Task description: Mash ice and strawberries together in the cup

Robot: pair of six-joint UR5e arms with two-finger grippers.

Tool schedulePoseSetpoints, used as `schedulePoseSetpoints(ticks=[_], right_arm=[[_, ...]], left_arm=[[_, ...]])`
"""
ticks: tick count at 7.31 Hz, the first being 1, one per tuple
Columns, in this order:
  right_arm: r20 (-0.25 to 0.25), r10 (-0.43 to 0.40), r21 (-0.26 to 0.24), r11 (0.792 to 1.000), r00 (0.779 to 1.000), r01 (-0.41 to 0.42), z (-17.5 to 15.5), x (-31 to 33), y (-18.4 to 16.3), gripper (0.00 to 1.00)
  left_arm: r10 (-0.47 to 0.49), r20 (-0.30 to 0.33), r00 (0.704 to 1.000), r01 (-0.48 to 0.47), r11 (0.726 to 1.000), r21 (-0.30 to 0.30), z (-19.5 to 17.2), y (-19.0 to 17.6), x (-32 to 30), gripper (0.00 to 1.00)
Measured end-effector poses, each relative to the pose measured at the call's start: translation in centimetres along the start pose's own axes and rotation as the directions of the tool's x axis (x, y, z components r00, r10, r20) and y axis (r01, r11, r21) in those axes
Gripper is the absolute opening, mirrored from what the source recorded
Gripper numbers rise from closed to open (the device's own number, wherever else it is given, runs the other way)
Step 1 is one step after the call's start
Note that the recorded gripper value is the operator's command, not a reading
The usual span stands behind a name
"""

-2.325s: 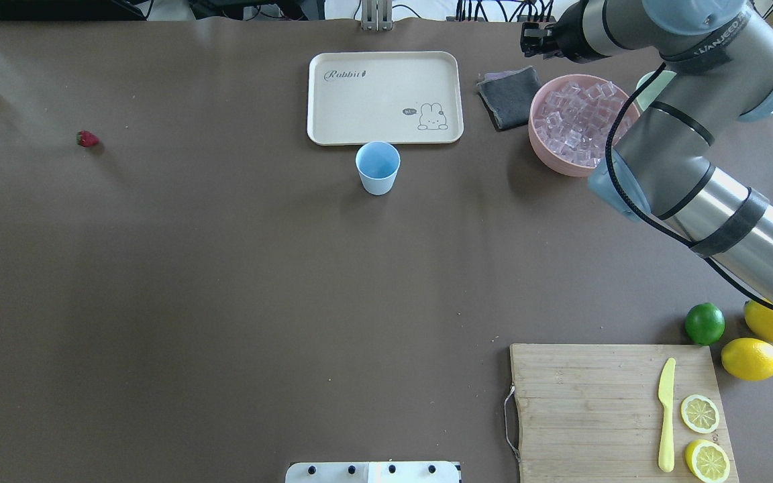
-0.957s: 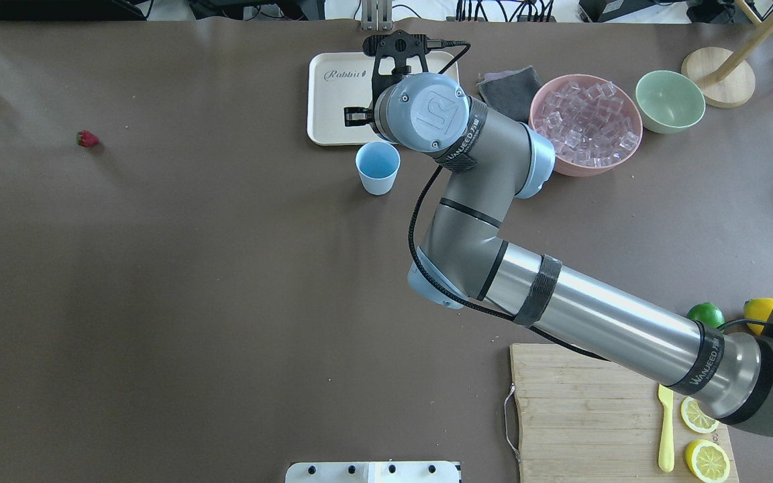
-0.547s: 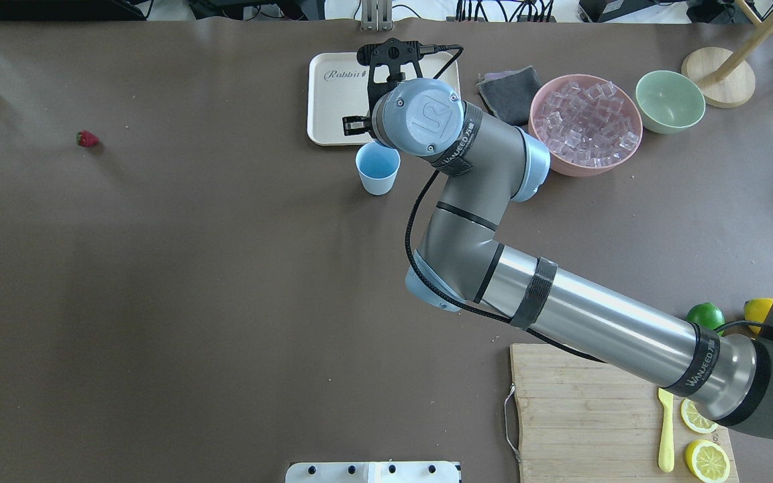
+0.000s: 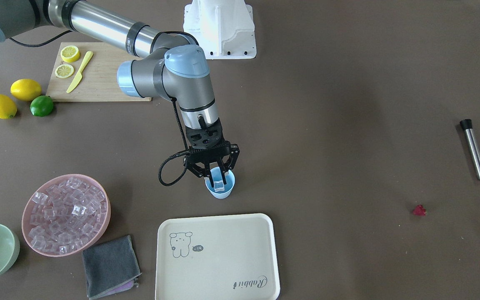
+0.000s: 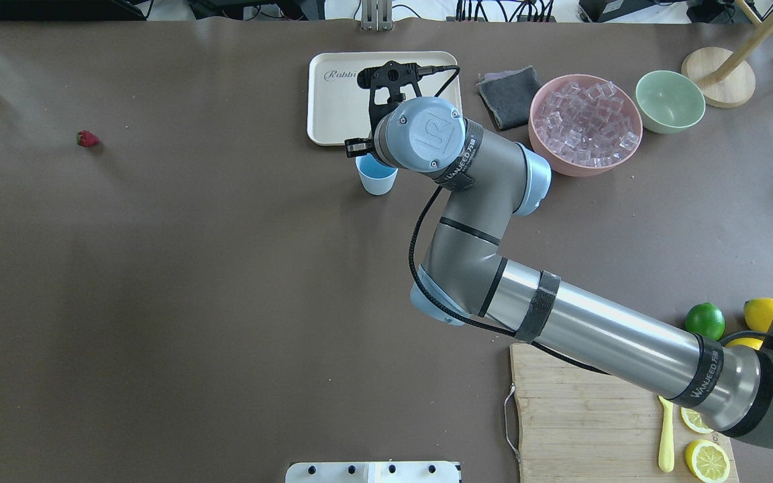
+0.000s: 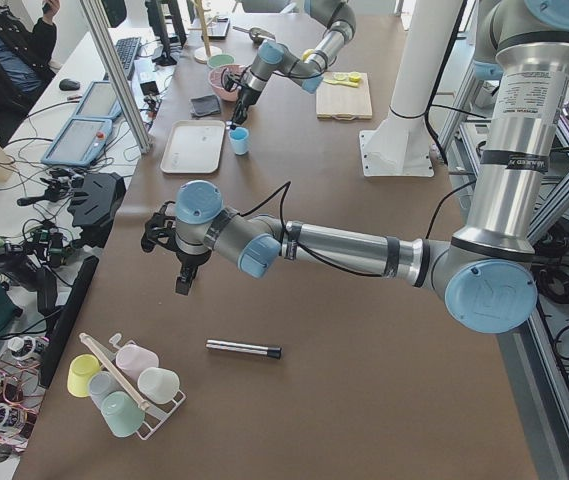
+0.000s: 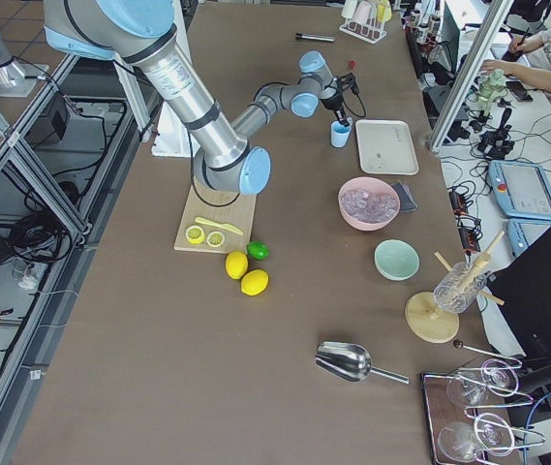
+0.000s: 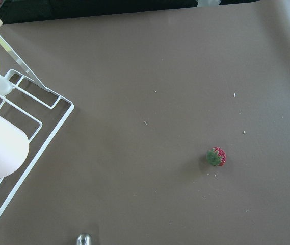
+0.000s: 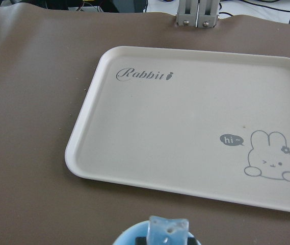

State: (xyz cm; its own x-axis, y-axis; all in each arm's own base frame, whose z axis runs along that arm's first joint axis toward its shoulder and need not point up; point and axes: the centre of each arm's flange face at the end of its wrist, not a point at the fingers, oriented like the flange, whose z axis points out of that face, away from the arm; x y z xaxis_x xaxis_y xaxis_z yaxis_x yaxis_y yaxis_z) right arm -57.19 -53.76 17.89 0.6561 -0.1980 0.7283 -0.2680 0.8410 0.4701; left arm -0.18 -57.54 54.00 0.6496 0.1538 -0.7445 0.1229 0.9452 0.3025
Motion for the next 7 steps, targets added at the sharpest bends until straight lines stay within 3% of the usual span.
schedulePoseSetpoints(ticks=[1, 5, 7], right_arm=[[0.002, -0.002, -0.006, 1.0, 1.0, 0.002, 0.1, -0.2, 0.5, 0.99], [0.045, -0.002, -0.009, 1.0, 0.999, 0.003, -1.9, -0.8, 0.2, 1.0], [0.05, 0.019, -0.053, 0.998, 0.999, -0.017, -4.0, 1.3, -2.6, 1.0]], left_arm=[[-0.002, 0.001, 1.0, 0.002, 1.0, -0.001, 0.0, 0.0, -0.1, 0.98], [-0.006, 0.001, 1.0, 0.006, 1.0, -0.003, 0.0, 0.3, -0.3, 0.98], [-0.005, 0.0, 1.0, 0.005, 1.0, -0.001, 0.0, 0.3, -0.2, 0.98]])
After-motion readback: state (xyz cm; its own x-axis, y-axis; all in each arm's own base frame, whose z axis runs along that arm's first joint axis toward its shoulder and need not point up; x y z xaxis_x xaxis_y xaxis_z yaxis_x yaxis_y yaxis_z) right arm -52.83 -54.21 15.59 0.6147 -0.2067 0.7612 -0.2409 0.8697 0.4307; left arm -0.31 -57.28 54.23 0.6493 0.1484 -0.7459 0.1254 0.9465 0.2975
